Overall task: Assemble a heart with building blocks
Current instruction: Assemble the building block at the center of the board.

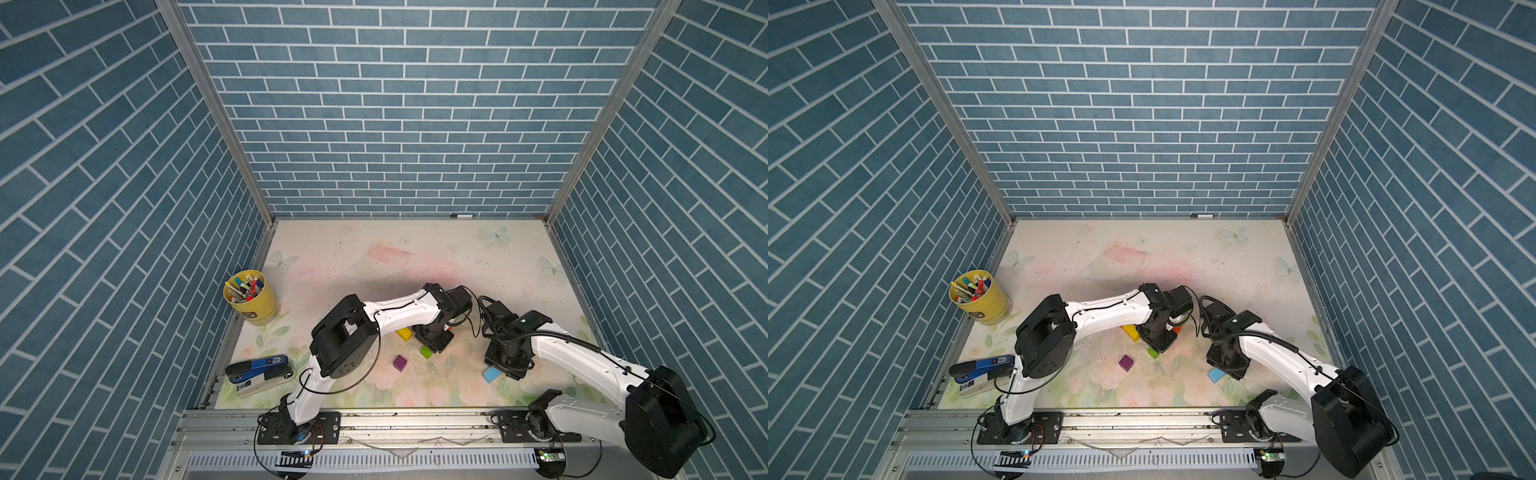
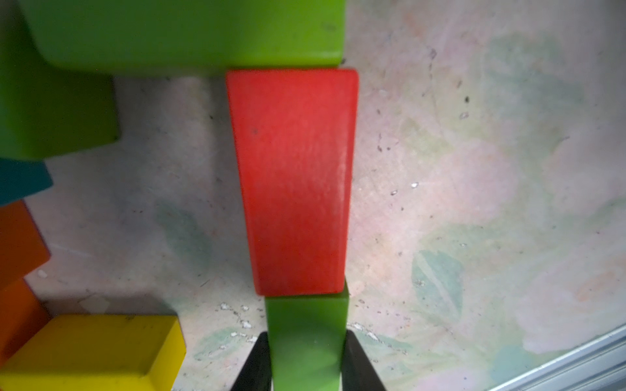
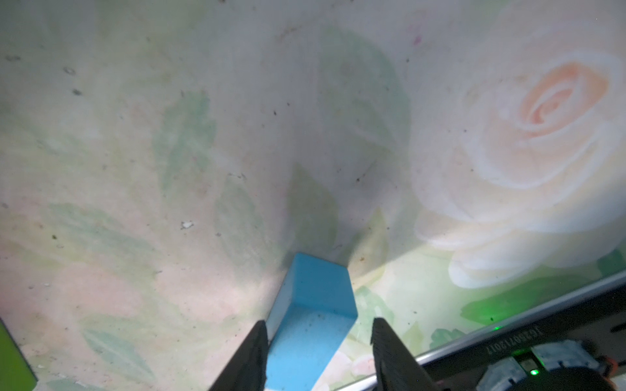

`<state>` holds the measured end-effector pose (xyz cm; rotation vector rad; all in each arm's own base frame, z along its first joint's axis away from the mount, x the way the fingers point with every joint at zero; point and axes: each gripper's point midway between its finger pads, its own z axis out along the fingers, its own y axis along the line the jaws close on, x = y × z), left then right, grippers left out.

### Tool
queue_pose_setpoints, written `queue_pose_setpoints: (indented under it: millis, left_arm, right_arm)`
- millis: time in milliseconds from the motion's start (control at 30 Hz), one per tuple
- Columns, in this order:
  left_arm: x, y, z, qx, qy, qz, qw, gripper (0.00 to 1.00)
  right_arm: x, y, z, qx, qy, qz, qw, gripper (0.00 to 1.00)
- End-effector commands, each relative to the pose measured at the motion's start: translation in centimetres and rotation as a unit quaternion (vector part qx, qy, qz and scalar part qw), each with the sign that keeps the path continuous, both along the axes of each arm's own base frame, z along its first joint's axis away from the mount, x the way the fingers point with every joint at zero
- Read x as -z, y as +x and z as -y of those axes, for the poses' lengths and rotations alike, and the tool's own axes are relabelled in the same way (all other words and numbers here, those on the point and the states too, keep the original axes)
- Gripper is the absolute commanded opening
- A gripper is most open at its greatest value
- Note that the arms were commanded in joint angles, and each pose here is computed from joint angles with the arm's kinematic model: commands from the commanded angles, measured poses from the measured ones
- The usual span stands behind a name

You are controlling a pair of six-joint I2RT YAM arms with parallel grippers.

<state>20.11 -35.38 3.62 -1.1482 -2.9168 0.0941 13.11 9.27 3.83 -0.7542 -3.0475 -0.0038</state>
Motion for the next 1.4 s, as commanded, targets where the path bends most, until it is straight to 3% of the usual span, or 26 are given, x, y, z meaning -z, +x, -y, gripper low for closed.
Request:
queue_pose_setpoints:
  millis: [0,600,767,1067,1367]
  left_arm:
    - [1.0,0.5,-0.3,-0.007,0.011,0.003,1.000,0.32]
    - [1.3,1.0,-0.8,-0.009,0.018,0.012,1.000,0.32]
    - [1.2,1.2,-0.9,-0.004,0.019,0.016,1.000,0.50]
    - [0.9,1.2,-0.7,-0.003,0.014,0.016,1.000,0.50]
    - [-2.1,0.7,-1.2,-0.009,-0.007,0.026,1.000,0.62]
  right_arm:
    - [-0.5,-0.4,0.6,0.020,-0.014,-0.001,1.000,0.51]
    - [-0.5,-0.3,0.6,0.019,-0.014,-0.001,1.000,0.50]
    - [-0.6,-0.3,0.5,0.019,-0.011,0.001,1.000,0.50]
    - [-0.6,-0.8,0.4,0.010,-0.010,-0.006,1.000,0.50]
    - [-0.4,-0.5,-0.8,-0.015,-0.005,-0.013,1.000,0.56]
